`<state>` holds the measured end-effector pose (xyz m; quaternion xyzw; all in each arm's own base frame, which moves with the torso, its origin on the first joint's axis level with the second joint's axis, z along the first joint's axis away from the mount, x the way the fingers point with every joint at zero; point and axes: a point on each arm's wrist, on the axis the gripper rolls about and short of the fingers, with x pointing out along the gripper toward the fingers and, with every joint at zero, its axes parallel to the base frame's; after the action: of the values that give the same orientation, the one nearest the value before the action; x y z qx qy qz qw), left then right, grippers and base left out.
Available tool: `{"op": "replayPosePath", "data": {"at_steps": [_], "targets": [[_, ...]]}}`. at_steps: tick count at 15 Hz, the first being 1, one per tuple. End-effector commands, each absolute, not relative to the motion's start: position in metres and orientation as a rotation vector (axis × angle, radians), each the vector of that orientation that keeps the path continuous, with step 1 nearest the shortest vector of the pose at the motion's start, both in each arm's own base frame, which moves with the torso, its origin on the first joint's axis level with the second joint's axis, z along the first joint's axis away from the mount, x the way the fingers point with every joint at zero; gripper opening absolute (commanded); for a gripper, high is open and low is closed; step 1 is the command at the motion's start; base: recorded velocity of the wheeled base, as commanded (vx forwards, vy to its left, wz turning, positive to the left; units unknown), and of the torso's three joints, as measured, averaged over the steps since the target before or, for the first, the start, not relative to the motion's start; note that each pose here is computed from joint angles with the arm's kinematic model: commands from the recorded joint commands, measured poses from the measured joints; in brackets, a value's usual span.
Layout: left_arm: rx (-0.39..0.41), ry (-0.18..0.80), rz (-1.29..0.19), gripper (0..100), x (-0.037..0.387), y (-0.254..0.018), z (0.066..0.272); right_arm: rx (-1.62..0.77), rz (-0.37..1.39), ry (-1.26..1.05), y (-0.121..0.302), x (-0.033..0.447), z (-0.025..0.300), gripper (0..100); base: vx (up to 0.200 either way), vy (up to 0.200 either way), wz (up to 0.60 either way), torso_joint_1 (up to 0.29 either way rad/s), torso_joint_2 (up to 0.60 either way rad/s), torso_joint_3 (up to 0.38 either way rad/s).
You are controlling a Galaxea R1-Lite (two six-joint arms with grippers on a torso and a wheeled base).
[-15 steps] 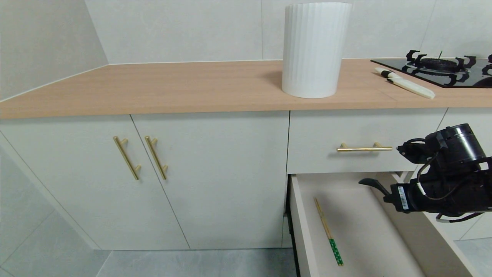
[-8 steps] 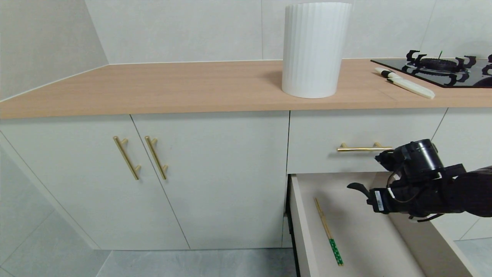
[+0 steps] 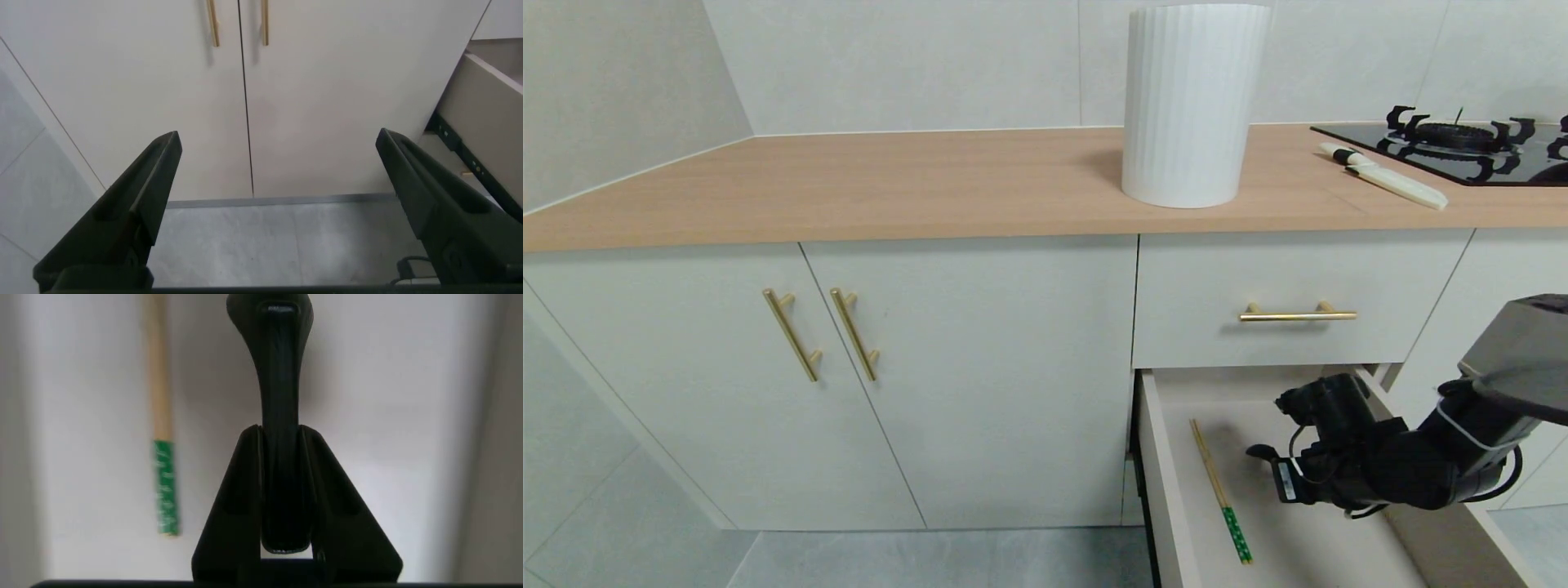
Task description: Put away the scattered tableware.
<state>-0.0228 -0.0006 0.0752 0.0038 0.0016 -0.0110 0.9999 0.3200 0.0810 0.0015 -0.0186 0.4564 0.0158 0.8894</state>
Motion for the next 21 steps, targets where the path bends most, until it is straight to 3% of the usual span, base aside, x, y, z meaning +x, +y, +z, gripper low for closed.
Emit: {"op": "replayPosePath", "data": {"at_steps": [1,13,14,21], "targets": [[0.008,0.003,-0.023,100,-0.023,-0.001,0.075,-0.055,0.026,1.016,0.081,0.32,-0.023,0,0.0,0.0,0.0,0.0,0.0,0.0],[0.008,0.003,-0.021,100,-0.023,-0.001,0.075,-0.055,0.021,1.022,0.081,0.322,-0.034,0,0.0,0.0,0.0,0.0,0.0,0.0],[0.008,0.003,-0.021,100,-0.023,-0.001,0.075,-0.055,0.021,1.022,0.081,0.322,-0.034,100,0.0,0.0,0.0,0.0,0.0,0.0],[0.008,0.003,-0.021,100,-0.023,-0.001,0.075,-0.047,0.025,0.985,0.08,0.321,-0.019,100,0.0,0.0,0.0,0.0,0.0,0.0]]}}
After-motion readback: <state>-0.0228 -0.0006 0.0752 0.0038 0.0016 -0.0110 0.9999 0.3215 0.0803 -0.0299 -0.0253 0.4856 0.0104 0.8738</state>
